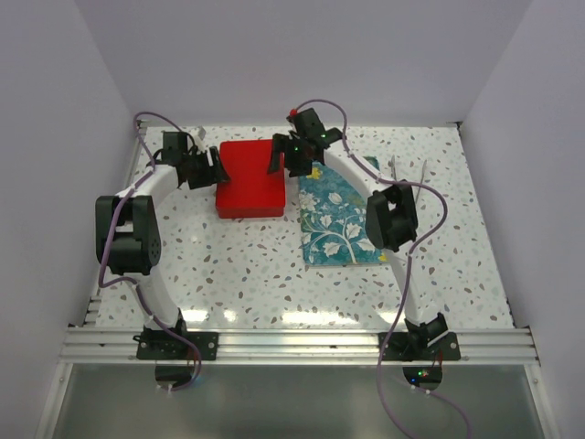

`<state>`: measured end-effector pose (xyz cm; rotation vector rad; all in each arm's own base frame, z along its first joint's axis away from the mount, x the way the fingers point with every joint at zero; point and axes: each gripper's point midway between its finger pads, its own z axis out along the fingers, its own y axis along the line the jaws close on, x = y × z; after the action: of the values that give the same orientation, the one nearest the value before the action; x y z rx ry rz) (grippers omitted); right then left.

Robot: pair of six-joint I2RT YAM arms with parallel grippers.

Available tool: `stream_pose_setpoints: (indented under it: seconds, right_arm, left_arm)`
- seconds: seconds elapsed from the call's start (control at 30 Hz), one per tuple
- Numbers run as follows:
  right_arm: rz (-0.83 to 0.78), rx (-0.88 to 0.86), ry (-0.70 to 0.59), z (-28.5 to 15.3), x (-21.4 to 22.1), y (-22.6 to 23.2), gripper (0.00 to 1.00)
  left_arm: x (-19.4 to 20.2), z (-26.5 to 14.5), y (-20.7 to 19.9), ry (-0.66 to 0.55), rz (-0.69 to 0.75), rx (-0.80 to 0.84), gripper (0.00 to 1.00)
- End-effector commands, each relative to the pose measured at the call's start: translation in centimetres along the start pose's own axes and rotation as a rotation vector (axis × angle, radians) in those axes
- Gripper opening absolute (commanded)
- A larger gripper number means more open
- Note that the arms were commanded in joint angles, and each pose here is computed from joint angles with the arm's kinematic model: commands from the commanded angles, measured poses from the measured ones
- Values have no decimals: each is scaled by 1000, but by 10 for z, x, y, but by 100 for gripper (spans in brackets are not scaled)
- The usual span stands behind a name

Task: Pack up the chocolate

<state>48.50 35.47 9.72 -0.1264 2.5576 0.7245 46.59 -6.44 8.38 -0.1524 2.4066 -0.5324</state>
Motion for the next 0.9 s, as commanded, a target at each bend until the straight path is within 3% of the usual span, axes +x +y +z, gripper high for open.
stream_pose_setpoints:
  seconds: [0.0,0.87]
  right_arm:
    - [-9,-107,-101,-41,-30,40,78]
    - [-23,-100,-47,-21,-10,42,77]
  left_arm:
    - [-20,-11,-8,-49,38,3,73]
    - [-22,-12,-12,-57,42,24,77]
